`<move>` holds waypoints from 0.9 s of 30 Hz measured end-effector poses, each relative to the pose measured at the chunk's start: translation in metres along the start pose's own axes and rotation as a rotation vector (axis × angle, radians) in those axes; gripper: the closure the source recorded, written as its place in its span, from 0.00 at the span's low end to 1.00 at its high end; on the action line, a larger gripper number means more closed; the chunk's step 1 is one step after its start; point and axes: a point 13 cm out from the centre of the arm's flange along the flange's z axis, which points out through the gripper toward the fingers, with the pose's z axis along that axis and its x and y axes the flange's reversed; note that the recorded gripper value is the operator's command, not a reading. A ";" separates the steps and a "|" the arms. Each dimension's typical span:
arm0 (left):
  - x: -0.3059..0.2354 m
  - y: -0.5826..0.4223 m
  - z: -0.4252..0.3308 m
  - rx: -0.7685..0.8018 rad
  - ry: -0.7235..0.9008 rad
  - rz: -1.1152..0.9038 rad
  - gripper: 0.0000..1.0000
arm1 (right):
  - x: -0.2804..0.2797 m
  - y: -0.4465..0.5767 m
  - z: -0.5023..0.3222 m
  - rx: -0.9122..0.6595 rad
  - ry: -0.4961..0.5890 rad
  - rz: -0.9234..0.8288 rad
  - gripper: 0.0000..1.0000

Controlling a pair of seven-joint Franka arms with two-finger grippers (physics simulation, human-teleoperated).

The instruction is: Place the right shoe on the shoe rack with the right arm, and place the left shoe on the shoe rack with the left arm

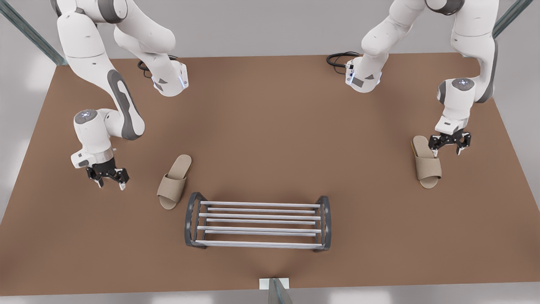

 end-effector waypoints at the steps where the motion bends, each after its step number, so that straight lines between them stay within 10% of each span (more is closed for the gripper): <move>1: 0.010 -0.005 0.001 0.015 0.001 -0.006 0.02 | 0.000 -0.002 -0.005 0.005 -0.031 0.000 0.00; 27: 0.049 -0.013 0.032 0.093 -0.001 -0.190 0.03 | 0.103 0.149 -0.027 -0.135 -0.042 -0.026 0.00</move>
